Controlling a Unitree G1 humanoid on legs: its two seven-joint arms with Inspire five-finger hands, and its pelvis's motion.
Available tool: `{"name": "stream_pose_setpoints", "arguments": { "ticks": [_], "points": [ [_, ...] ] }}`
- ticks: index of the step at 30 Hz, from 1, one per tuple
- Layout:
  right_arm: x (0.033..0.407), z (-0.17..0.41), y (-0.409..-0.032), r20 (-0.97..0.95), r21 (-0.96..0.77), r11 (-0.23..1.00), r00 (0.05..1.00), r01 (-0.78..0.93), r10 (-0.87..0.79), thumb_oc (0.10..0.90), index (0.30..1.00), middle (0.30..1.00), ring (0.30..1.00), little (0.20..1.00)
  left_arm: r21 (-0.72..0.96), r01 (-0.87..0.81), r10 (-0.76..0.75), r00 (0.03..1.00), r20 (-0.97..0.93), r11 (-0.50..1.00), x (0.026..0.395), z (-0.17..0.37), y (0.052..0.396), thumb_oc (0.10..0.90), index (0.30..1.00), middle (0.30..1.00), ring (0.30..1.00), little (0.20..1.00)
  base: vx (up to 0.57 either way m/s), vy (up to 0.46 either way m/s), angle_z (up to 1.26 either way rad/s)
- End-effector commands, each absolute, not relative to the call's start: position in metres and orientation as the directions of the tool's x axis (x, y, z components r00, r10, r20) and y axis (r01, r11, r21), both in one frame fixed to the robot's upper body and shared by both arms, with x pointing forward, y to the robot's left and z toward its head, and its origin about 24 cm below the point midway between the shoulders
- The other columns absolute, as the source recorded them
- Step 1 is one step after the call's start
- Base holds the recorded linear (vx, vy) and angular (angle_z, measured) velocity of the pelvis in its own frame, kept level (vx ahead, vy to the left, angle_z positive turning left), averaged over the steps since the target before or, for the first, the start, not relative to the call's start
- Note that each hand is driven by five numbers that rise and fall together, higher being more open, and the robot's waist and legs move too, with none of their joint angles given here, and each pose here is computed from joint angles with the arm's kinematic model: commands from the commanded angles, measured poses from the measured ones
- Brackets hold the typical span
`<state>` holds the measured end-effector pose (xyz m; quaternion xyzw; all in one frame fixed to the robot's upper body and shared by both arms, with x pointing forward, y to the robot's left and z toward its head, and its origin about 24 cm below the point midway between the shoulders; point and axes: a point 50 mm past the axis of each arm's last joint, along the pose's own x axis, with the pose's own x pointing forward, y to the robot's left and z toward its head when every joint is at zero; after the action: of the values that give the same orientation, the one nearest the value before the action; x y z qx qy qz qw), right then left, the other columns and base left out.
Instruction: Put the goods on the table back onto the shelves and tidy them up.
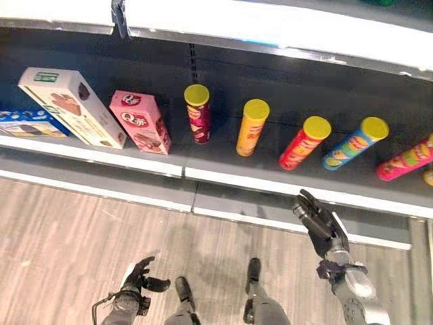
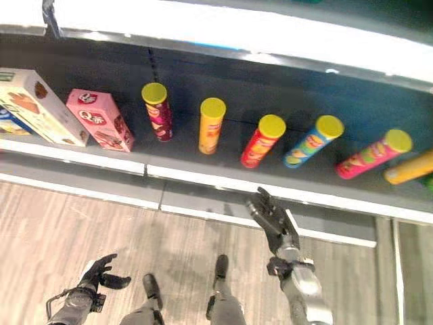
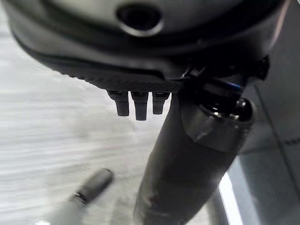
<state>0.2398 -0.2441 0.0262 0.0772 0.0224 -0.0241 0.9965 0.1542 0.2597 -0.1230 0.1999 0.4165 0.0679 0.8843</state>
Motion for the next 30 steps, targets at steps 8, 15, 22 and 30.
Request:
{"name": "stream_pose_setpoints", "arguments": {
  "ticks": [8,15,22,30],
  "points": [
    [0.252,0.098,-0.266,0.281,-0.035,0.989,0.951,0.147,-0.131,0.8,0.9,0.9,0.9,0.9,0.501,0.042,0.342,0.68,-0.648,0.865,0.171,-0.108,0.283,0.8,0.9,0.9,0.9,0.9,0.01,-0.018,0.05],
    [0.247,0.099,-0.271,0.284,-0.068,0.982,0.947,0.176,-0.15,0.8,0.9,0.9,0.9,0.9,0.5,0.032,0.351,0.672,-0.652,0.866,0.168,-0.11,0.283,0.8,0.9,0.9,0.9,0.9,0.01,-0.008,0.03],
    [0.247,0.091,-0.276,0.26,-0.062,0.969,0.941,0.238,-0.215,0.8,0.9,0.9,0.9,0.9,0.503,0.032,0.353,0.674,-0.649,0.863,0.168,-0.111,0.281,0.8,0.9,0.9,0.9,0.9,0.0,-0.005,0.0],
    [0.262,0.099,-0.288,0.274,-0.123,0.933,0.915,0.338,-0.295,0.8,0.9,0.9,0.9,0.9,0.51,0.042,0.347,0.684,-0.641,0.859,0.17,-0.11,0.279,0.8,0.9,0.9,0.9,0.9,0.0,-0.013,0.0]
  ]
}}
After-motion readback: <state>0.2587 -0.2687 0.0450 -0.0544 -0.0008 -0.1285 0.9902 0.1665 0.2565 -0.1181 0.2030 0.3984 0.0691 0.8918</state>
